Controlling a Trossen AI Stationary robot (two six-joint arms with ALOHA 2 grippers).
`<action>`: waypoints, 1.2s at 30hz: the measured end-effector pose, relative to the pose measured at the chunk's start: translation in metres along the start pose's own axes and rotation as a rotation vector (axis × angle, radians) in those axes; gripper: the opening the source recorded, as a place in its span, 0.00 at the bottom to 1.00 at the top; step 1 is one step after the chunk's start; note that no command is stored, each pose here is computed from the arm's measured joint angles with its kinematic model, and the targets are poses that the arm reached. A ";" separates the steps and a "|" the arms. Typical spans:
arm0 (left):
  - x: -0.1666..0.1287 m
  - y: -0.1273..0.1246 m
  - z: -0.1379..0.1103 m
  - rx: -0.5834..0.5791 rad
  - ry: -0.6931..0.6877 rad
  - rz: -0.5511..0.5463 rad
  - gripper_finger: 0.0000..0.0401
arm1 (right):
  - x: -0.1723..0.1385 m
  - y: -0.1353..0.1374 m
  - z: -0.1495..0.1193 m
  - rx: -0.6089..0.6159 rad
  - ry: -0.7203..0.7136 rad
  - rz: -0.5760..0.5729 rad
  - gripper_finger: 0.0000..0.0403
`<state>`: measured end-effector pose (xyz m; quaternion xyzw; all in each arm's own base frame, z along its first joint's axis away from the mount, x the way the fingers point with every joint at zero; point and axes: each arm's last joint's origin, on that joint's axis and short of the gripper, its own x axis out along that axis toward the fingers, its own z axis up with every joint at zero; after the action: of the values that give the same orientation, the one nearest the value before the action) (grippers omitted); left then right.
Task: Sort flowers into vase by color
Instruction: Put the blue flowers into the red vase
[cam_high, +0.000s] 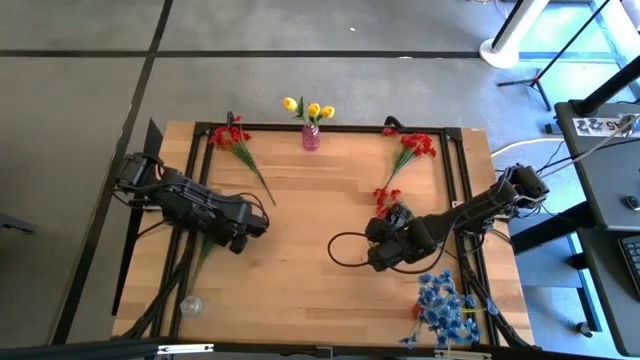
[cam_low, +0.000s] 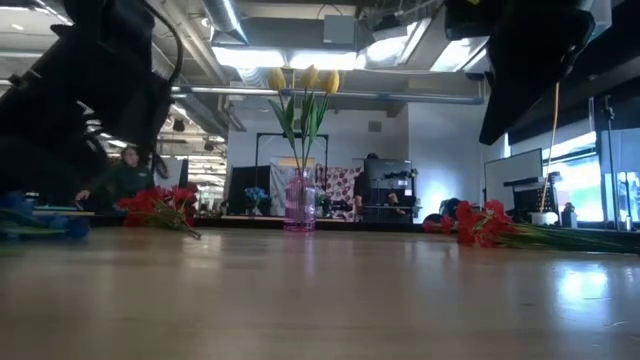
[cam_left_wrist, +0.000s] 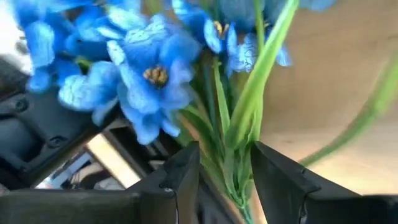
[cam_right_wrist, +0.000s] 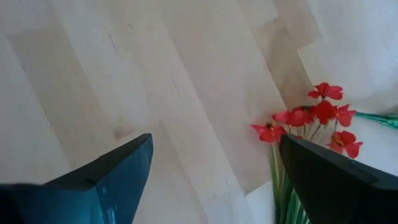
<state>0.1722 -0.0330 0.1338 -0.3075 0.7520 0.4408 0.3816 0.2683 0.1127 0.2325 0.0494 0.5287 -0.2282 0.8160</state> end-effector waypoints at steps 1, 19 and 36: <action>0.002 0.000 0.000 -0.008 0.010 0.003 0.35 | 0.000 0.000 0.000 -0.001 0.006 0.003 0.87; 0.027 -0.007 -0.002 0.190 -0.009 0.041 0.15 | -0.008 0.000 0.002 0.030 -0.027 0.061 0.87; -0.125 -0.017 -0.018 0.362 -0.909 -0.168 0.01 | -0.011 -0.006 0.013 -0.084 -0.554 0.311 0.87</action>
<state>0.2452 -0.0401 0.2384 -0.0725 0.5465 0.3602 0.7525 0.2729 0.1068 0.2491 0.0321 0.2814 -0.0833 0.9554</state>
